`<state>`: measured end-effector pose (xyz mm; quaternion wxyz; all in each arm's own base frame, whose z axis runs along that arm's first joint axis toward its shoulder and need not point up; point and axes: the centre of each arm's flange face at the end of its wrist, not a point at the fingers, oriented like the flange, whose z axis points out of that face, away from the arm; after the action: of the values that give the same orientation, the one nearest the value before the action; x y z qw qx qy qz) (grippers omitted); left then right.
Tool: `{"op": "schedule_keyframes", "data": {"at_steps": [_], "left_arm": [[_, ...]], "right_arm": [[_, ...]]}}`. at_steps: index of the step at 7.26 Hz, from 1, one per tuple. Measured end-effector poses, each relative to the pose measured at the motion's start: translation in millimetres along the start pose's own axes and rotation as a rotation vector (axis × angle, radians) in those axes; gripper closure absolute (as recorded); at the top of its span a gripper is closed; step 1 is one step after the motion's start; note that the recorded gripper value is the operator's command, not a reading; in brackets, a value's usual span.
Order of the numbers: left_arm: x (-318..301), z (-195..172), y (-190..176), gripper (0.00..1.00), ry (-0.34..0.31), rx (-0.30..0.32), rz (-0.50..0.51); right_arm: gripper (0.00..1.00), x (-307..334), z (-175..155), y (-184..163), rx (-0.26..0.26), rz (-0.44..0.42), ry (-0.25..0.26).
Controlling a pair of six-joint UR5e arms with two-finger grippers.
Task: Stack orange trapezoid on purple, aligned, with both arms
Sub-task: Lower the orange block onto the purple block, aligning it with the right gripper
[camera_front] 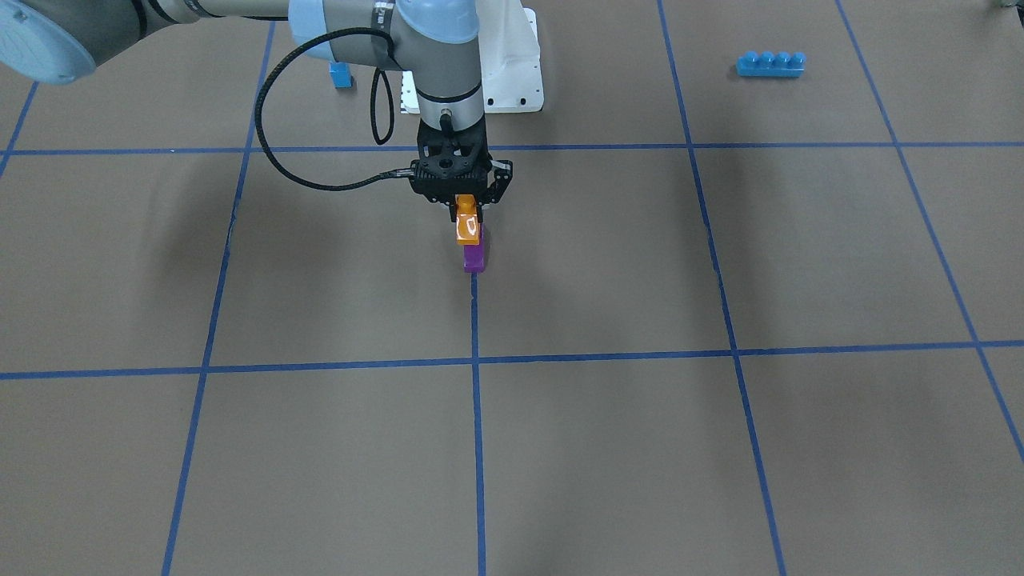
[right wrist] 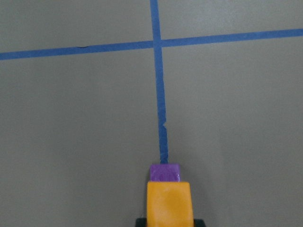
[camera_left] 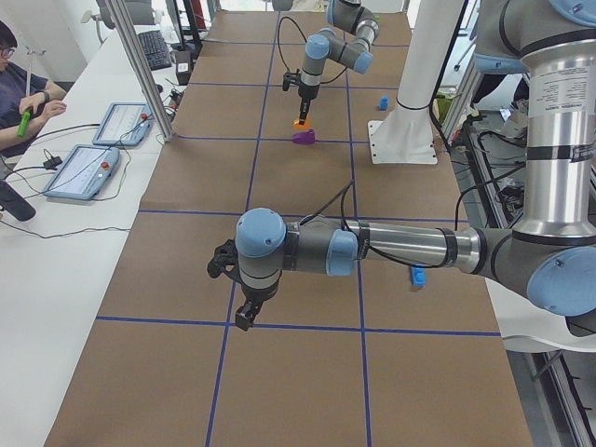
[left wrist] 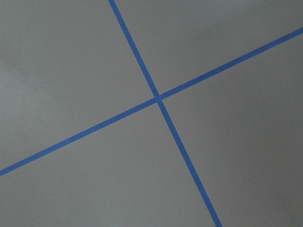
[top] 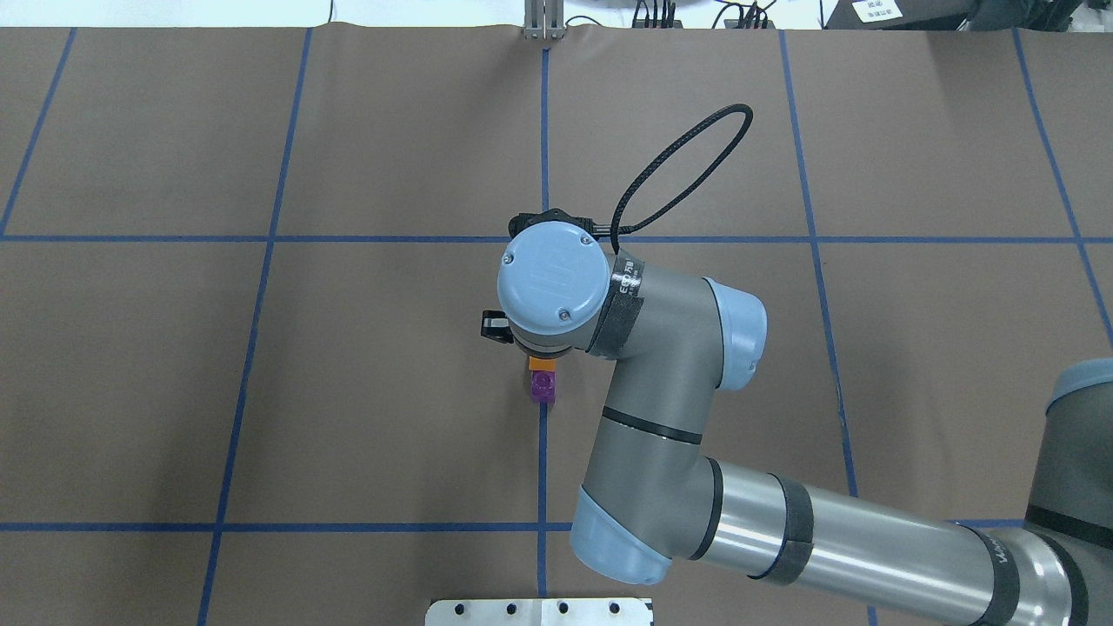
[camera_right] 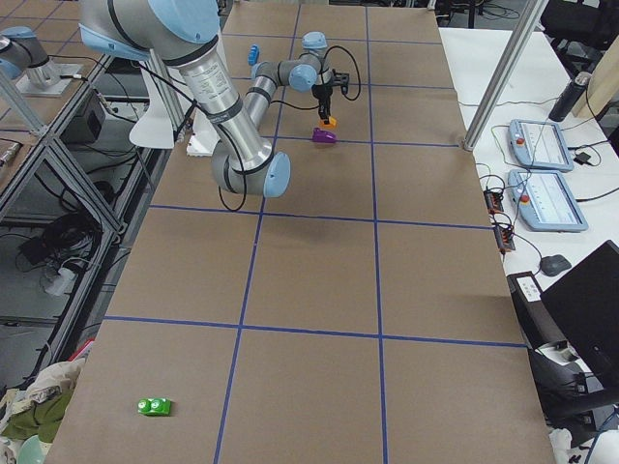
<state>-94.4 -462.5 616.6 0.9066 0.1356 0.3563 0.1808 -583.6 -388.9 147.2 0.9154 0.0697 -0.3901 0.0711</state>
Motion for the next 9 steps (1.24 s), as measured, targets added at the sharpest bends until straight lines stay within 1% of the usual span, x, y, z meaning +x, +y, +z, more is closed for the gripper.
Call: {"op": "schedule_keyframes", "data": {"at_steps": [4, 9], "left_arm": [[0.1, 0.0, 0.3, 0.0, 0.0, 0.0, -0.002], [0.0, 0.1, 0.3, 0.0, 0.0, 0.0, -0.004]], "right_arm": [[1.0, 2.9, 11.4, 8.5, -0.004, -0.018, 0.021], [1.0, 0.4, 12.7, 14.8, -0.009, -0.025, 0.02]]}}
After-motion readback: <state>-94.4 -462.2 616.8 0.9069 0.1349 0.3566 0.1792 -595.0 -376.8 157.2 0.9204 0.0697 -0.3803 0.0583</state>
